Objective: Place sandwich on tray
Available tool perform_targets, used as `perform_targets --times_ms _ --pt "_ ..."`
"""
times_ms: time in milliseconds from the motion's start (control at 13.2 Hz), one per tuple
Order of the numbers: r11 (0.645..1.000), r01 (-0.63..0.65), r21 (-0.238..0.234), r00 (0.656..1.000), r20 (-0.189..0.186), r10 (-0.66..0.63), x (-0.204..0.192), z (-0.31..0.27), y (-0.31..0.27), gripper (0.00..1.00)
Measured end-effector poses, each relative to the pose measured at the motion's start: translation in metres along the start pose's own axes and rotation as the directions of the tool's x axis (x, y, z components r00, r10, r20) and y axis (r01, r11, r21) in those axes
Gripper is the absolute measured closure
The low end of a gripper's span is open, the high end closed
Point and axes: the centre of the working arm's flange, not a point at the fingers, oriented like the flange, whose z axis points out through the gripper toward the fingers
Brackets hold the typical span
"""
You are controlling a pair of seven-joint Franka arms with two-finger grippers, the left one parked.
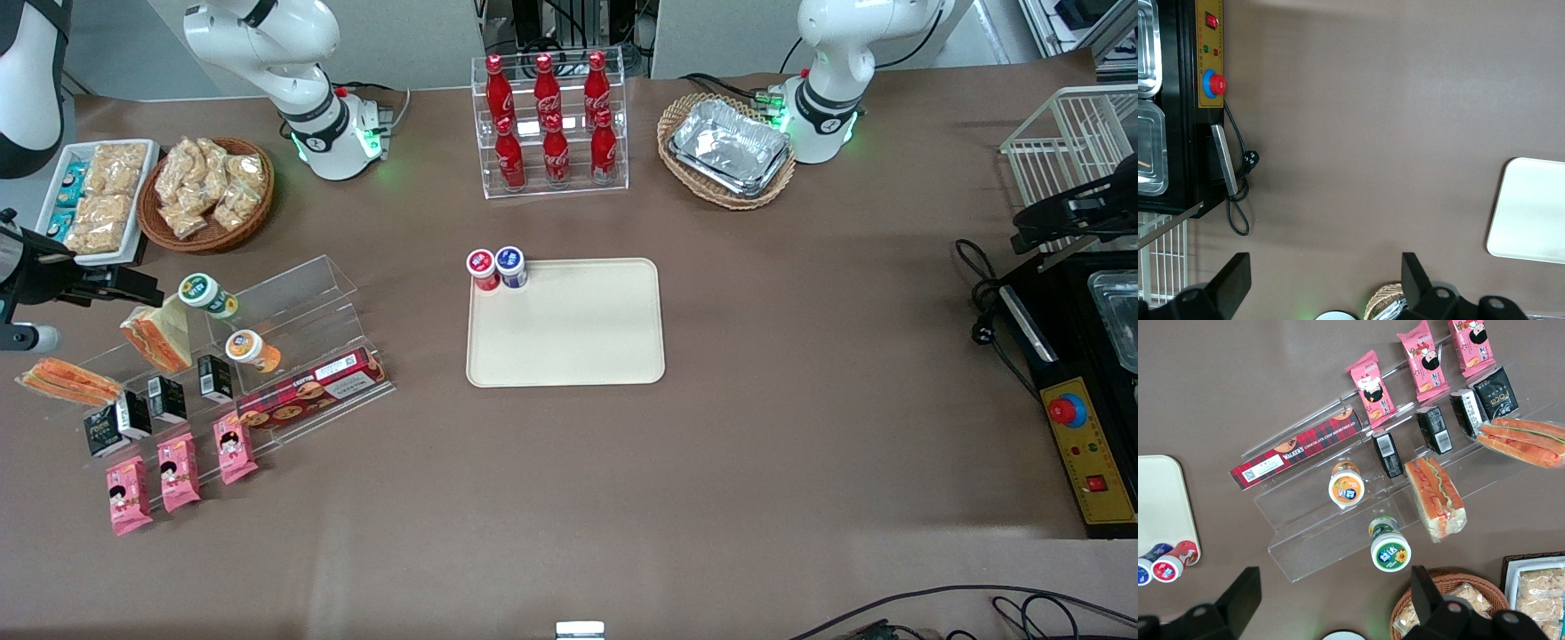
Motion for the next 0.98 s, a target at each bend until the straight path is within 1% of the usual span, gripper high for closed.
perform_targets --times_ms 983 --pt "1.000 -0.005 0.000 1.000 0.005 0.005 0.0002 0.0024 0.0001 0.00"
